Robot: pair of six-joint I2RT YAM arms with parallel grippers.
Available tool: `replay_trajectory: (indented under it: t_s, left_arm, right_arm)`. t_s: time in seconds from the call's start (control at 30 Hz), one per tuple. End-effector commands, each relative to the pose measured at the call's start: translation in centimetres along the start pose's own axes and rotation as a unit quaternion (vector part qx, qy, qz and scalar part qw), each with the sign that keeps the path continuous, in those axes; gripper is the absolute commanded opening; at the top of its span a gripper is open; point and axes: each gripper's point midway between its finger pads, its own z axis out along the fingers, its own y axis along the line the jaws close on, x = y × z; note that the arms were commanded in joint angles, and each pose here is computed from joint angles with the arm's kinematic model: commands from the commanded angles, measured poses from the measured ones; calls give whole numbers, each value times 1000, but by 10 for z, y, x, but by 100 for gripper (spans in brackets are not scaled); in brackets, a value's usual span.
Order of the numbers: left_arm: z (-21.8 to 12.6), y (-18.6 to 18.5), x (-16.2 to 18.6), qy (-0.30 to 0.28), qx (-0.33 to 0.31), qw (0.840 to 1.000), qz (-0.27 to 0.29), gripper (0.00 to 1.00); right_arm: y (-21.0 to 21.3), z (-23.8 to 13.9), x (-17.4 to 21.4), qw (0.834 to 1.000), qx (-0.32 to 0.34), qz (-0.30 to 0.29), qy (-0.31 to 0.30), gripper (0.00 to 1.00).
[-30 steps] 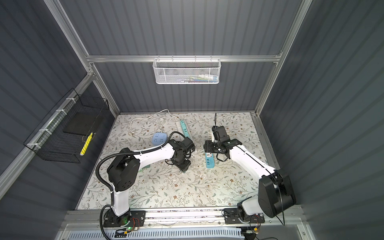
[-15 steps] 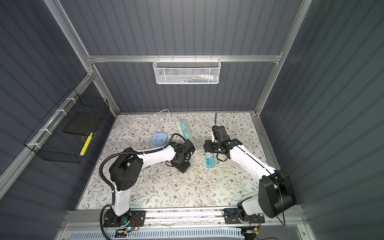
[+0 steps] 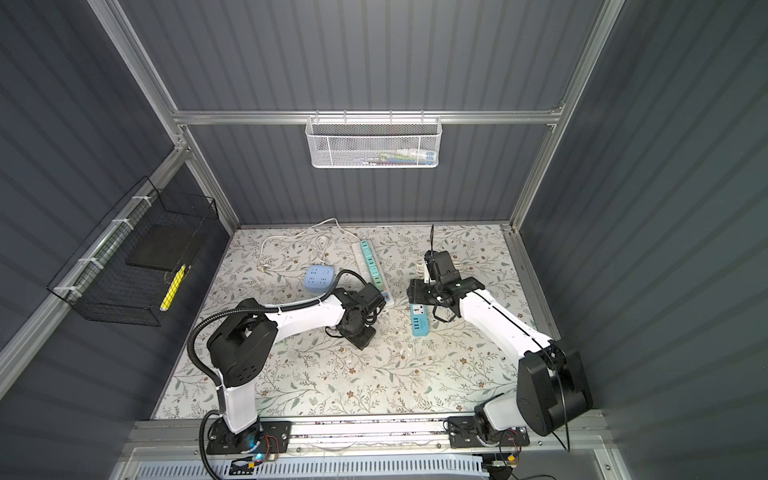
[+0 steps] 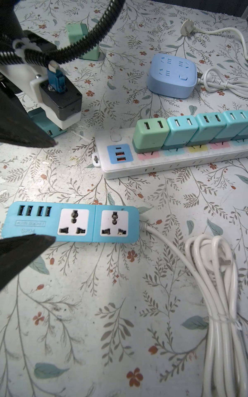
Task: Insert the plug
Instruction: 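Lower the left gripper onto the teal adapter and grasp it while right moves aside, then lift the teal adapter with the left gripper toward the right gripper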
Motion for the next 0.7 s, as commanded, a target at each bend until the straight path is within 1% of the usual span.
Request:
replay_trajectory:
  t_s: [0.0, 0.07, 0.17, 0.3, 0.43, 0.47, 0.53, 0.67]
  left_arm:
    - [0, -7, 9, 5, 19, 1000, 13, 50]
    - [-1, -5, 5, -3, 13, 1000, 16, 50]
    - [-2, -5, -4, -14, 9, 1000, 25, 56]
    - [1, -3, -10, -14, 1, 999, 30, 55]
    - [4, -3, -9, -18, 2, 1000, 24, 47]
    - [3, -3, -9, -20, 3, 999, 25, 43]
    - [3, -3, -7, -21, 2, 999, 25, 38]
    - [0, 0, -9, -24, -7, 999, 25, 31]
  right_arm:
    - [4, -3, -7, 1000, -7, 5, -8, 65]
    - [4, -4, -6, 1000, -9, 5, -8, 65]
    - [6, -6, -7, 1000, -12, 4, -9, 65]
    - [7, -7, -6, 1000, -17, 2, -11, 66]
    - [7, -7, -5, 1000, -19, 2, -10, 66]
    - [8, -8, -6, 1000, -20, 1, -11, 66]
    - [9, -7, -5, 1000, -23, 0, -9, 66]
    - [11, -5, -4, 1000, -27, 2, -4, 65]
